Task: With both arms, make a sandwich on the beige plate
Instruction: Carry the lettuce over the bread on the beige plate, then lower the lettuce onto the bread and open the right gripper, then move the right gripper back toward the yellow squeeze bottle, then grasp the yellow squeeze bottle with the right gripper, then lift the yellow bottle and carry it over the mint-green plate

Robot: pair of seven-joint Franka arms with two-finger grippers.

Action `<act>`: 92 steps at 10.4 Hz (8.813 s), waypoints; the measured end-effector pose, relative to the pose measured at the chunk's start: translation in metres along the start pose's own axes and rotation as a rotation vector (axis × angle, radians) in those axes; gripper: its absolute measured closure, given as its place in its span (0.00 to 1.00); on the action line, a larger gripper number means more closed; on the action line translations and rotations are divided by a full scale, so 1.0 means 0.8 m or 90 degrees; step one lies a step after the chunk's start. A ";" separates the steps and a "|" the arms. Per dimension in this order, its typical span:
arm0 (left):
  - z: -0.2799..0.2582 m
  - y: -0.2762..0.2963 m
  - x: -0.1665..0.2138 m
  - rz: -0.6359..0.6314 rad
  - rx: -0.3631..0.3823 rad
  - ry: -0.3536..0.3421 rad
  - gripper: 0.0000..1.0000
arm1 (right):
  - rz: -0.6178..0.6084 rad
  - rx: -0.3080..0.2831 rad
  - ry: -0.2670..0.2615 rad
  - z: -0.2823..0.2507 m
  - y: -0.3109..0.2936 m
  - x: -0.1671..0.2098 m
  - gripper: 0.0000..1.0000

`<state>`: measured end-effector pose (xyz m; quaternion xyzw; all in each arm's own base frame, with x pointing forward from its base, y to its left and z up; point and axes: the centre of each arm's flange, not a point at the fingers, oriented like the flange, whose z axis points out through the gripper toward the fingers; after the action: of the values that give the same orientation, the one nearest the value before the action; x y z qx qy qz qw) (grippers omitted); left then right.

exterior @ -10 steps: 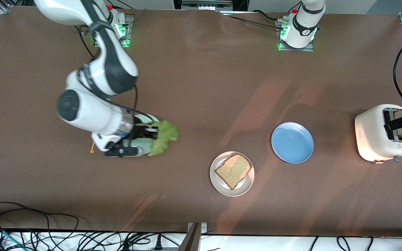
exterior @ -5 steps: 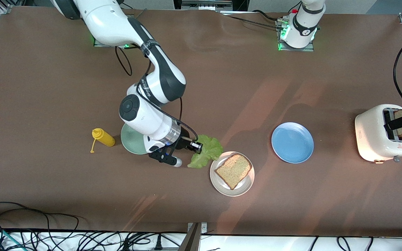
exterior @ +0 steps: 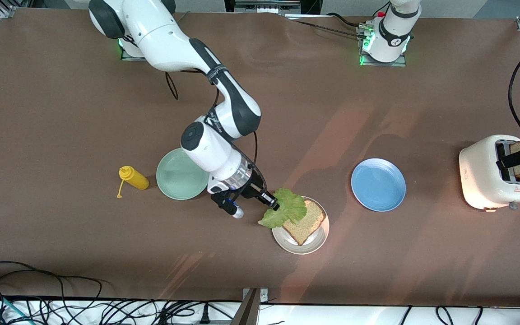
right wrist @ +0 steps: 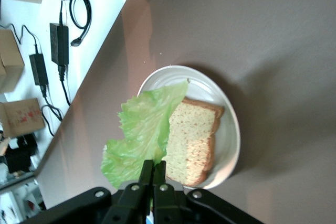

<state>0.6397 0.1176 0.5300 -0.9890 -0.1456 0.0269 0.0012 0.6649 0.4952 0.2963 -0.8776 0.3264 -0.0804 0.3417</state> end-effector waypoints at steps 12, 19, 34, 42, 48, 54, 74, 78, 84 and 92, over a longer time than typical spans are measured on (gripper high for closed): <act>-0.005 0.000 -0.002 0.000 0.001 0.004 0.00 | 0.054 0.061 0.046 0.074 0.045 -0.031 0.97; -0.004 0.000 -0.003 0.000 0.002 0.001 0.00 | 0.039 0.072 0.070 0.100 0.075 -0.032 0.89; -0.005 -0.002 -0.003 0.043 0.003 0.002 0.00 | -0.024 0.040 0.041 0.062 0.048 -0.051 0.00; 0.024 -0.105 0.009 0.081 0.083 -0.021 0.00 | -0.203 -0.146 -0.119 -0.178 0.090 0.064 0.00; 0.109 -0.185 0.029 0.107 0.044 -0.079 0.01 | -0.380 -0.304 -0.192 -0.377 0.146 0.159 0.00; 0.160 -0.204 0.039 0.124 0.021 -0.105 0.03 | -0.655 -0.269 -0.286 -0.431 0.246 0.261 0.00; 0.176 -0.217 0.047 0.132 0.029 -0.095 0.03 | -1.159 0.442 -0.228 -0.242 0.581 0.426 0.00; 0.176 -0.217 0.047 0.133 0.029 -0.094 0.03 | -1.147 0.469 -0.205 -0.215 0.575 0.414 0.05; 0.176 -0.217 0.047 0.133 0.029 -0.094 0.03 | -1.164 0.470 -0.205 -0.203 0.556 0.407 0.67; 0.176 -0.217 0.047 0.134 0.029 -0.093 0.02 | -1.089 0.220 -0.436 -0.262 0.404 0.403 0.79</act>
<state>0.6183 0.2936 0.3895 -0.9939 -0.0402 0.1023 0.0103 0.6706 -0.0009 0.2171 -0.7325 -0.5649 -0.0889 0.3694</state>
